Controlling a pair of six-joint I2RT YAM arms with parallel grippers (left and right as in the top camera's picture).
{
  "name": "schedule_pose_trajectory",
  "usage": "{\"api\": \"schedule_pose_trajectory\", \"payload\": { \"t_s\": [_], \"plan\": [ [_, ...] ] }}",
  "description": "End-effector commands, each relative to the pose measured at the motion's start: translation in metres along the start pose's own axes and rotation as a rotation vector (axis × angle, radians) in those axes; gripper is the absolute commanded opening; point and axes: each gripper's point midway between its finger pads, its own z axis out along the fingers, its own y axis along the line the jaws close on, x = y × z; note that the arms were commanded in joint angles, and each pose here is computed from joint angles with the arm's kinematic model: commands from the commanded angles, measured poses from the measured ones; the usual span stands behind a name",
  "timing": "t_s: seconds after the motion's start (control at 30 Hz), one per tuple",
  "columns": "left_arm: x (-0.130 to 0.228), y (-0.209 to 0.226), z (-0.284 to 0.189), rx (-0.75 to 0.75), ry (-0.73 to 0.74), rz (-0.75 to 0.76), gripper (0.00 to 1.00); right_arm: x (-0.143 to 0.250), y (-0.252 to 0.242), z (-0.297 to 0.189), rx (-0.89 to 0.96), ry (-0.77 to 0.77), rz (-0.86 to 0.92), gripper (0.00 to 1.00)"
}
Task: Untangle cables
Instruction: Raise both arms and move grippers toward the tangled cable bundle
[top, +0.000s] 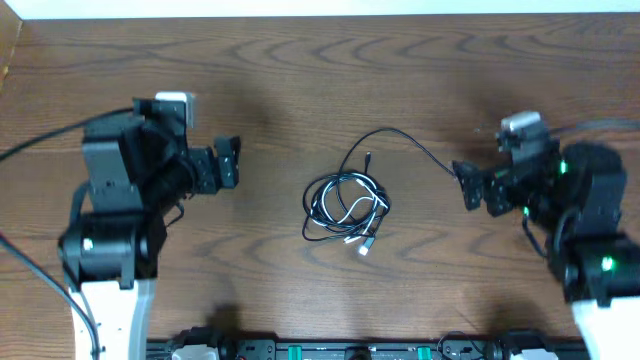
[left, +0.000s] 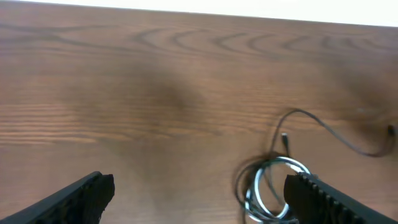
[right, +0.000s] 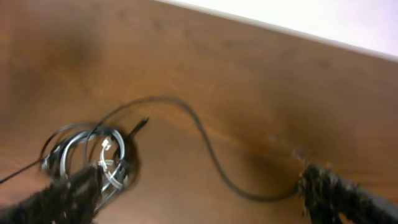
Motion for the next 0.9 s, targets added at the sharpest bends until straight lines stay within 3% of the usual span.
{"api": "schedule_pose_trajectory", "payload": {
  "t_s": [0.0, 0.2, 0.33, 0.67, 0.8, 0.87],
  "plan": [
    [-0.009, -0.015, 0.003, 0.067, 0.027, 0.010, 0.93, -0.018, 0.005, 0.003, -0.064, 0.037, -0.010, 0.99],
    [-0.003, -0.041, 0.025, 0.132, 0.128, 0.048, 0.93, -0.033, 0.019, 0.019, -0.196, 0.131, 0.014, 0.99],
    [0.006, -0.061, 0.038, 0.180, 0.183, 0.086, 0.93, -0.040, 0.032, 0.029, -0.302, 0.115, 0.026, 0.99],
    [0.036, -0.109, 0.069, 0.356, 0.322, 0.065, 0.93, -0.039, 0.039, 0.042, -0.364, 0.137, 0.117, 0.99],
    [0.052, -0.105, 0.094, 0.264, 0.397, 0.042, 0.92, -0.030, 0.035, 0.054, -0.352, 0.178, 0.125, 0.91],
    [0.058, -0.092, 0.106, 0.159, 0.423, -0.015, 0.83, -0.024, 0.039, 0.064, -0.362, 0.209, 0.128, 0.87]
  ]
}}
